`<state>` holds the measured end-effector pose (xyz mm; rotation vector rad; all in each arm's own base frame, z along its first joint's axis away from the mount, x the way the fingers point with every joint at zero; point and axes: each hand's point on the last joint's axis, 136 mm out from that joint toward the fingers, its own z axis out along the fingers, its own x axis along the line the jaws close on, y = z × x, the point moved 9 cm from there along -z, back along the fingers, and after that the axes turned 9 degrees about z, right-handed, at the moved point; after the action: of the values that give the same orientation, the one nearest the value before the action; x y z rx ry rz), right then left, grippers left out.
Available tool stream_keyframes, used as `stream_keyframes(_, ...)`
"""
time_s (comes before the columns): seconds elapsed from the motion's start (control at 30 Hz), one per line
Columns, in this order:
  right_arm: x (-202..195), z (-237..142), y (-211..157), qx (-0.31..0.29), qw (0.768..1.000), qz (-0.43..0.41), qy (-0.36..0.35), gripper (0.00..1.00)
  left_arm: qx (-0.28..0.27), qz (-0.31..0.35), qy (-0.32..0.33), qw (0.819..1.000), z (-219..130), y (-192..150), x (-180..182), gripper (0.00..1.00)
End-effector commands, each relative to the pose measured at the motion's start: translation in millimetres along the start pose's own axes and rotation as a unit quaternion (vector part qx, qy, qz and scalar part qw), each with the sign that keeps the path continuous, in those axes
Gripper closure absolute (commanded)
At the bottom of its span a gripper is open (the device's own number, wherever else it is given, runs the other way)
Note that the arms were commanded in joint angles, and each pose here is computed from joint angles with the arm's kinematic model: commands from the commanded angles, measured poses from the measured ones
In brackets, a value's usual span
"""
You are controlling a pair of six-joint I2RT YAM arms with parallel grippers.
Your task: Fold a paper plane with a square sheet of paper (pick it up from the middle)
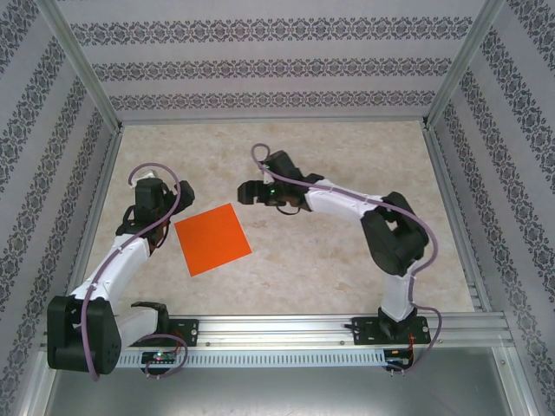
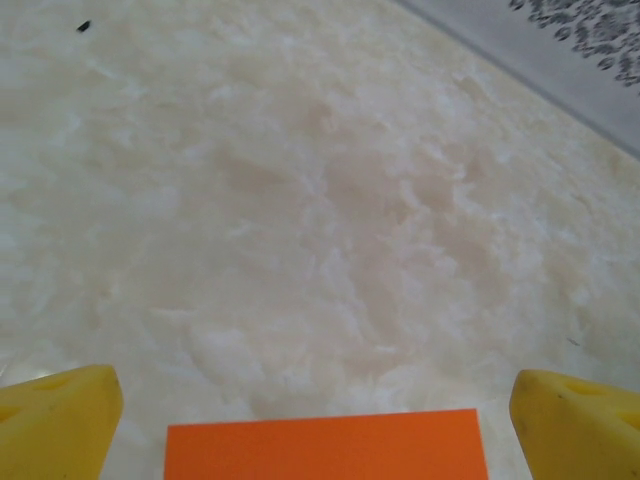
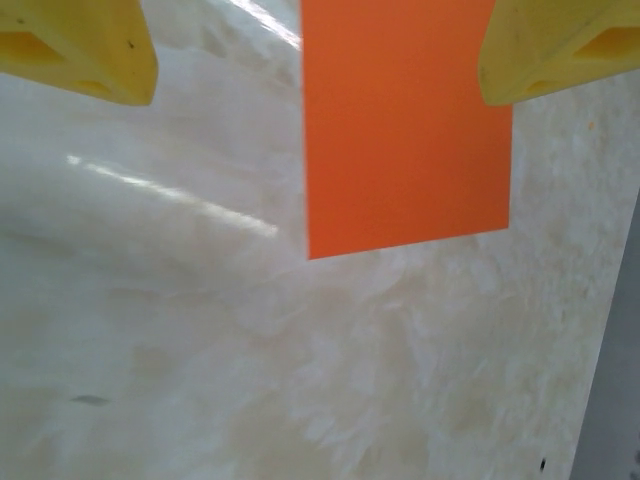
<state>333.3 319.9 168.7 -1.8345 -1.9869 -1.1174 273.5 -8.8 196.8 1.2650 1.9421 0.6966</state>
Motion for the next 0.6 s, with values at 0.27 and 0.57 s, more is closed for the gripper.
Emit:
stream_keyframes(0.27,61.6,75.7,-38.9,0.100,0.994,-0.004,0.053,0.24,0.007,-0.029,0.102,0.994,-18.5,-5.3,24.4,0.00)
stream_keyframes(0.57,53.2,105.0,-53.3,0.122,0.992,0.007,0.015,0.25,0.005,-0.009,0.049,0.999,-17.2,-6.3,16.7,0.00)
